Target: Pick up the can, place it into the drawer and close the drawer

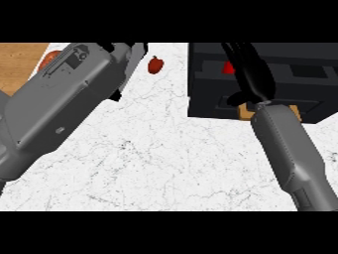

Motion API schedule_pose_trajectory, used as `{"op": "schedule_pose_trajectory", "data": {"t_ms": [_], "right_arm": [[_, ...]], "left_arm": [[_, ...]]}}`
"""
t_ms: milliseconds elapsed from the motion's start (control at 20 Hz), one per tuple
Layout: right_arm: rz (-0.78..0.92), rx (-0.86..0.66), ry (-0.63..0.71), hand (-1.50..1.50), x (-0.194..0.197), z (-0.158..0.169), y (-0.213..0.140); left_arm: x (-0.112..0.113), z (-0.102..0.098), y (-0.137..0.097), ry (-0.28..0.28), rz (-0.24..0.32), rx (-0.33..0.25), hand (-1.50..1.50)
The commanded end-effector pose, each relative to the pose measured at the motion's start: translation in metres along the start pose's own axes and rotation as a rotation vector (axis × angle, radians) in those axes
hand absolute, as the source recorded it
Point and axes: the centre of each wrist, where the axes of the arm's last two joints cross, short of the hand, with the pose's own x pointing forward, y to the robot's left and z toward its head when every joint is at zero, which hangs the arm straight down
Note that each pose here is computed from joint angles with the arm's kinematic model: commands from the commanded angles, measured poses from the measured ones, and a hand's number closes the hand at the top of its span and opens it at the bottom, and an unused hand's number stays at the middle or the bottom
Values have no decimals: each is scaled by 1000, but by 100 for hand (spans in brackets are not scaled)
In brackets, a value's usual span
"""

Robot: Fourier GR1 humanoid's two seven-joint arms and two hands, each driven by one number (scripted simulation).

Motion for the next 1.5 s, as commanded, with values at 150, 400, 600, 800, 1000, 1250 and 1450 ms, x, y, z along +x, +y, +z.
{"op": "schedule_pose_trajectory", "data": {"t_ms": [150,400,600,800,1000,1250,1450], "right_arm": [[2,-21,62,-150,-17,1,20],[16,-59,69,-150,-10,-17,17],[37,-115,95,-150,-14,-28,9],[47,-144,98,-150,-12,-61,-26],[58,-160,129,-150,-23,-63,-33],[82,-156,135,-150,-27,-77,-53],[10,-85,74,-150,-30,-86,-67]], "left_arm": [[-17,10,27,19,-1,9,-150],[9,6,29,-6,-2,2,-150],[-3,21,21,-22,-18,-21,-150],[18,14,23,-26,8,-15,-150],[19,23,24,-26,-2,-30,-150],[15,27,22,-7,0,-29,-150],[19,31,23,-10,4,-49,-150]]}}
